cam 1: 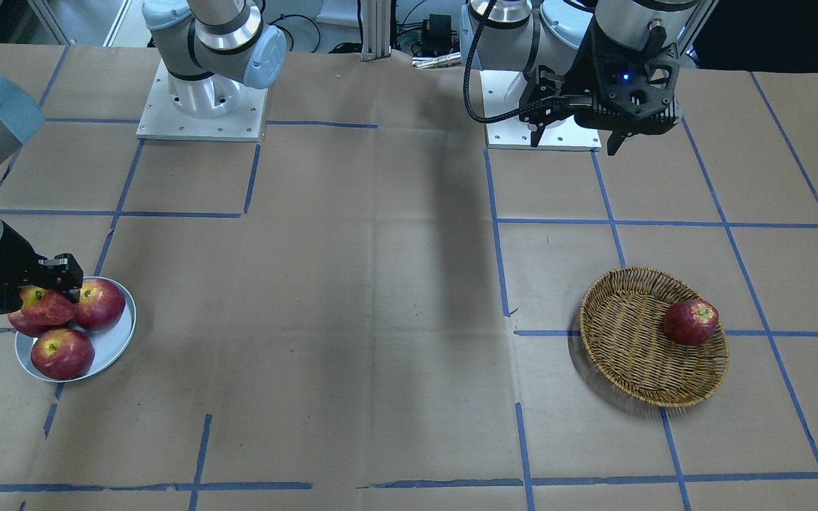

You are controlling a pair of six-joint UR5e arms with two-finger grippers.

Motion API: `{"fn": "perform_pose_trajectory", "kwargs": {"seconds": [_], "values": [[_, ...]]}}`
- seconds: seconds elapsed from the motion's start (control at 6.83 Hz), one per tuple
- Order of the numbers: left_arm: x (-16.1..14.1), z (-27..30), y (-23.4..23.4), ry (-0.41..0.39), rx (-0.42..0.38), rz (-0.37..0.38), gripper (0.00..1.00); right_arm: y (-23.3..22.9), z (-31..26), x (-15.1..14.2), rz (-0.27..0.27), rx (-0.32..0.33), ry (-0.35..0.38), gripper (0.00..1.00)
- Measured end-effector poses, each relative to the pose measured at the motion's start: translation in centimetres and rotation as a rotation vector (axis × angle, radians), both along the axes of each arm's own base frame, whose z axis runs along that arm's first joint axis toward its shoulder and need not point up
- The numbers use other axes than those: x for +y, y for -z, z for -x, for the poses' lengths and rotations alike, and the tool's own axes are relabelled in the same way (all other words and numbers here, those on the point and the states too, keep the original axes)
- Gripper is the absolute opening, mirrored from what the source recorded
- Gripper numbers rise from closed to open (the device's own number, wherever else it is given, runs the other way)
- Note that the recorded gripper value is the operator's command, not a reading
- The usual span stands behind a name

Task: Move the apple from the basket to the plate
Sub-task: 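Carry the apple with the right gripper onto the white plate, then open the right gripper and raise it away from the plate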

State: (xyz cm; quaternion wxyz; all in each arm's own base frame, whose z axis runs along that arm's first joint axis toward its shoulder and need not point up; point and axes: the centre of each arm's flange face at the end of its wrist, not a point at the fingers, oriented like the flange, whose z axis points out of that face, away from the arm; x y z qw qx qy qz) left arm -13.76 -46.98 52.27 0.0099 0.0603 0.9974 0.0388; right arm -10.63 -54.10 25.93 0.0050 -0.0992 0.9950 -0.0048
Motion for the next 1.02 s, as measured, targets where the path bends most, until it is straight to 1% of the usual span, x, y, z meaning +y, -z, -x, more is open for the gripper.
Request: {"fn": "perform_pose_trajectory", "kwargs": {"seconds": [0.15, 0.29, 0.59, 0.73, 0.88, 1.02], "values": [[0.0, 0.0, -0.1, 0.0, 0.0, 0.001, 0.99, 0.1, 0.1, -0.1, 0.016, 0.007, -0.001, 0.72], [0.0, 0.0, -0.1, 0.0, 0.001, 0.001, 0.99, 0.0, 0.1, -0.2, 0.025, 0.012, -0.001, 1.0], [0.0, 0.0, 0.0, 0.002, -0.002, 0.0, 0.99, -0.3, 0.2, -0.3, 0.033, 0.019, 0.002, 1.0], [0.0, -0.1, 0.0, 0.003, -0.004, 0.0, 0.99, -1.0, 0.3, -0.4, 0.045, 0.028, 0.005, 1.0], [0.0, -0.1, -0.2, 0.003, -0.006, 0.001, 0.99, -2.9, 0.3, -0.8, 0.073, 0.042, 0.004, 1.0], [0.0, -0.1, -0.5, 0.001, -0.006, 0.006, 0.99, -6.1, 0.2, -1.1, 0.102, 0.052, -0.001, 1.0]]}}
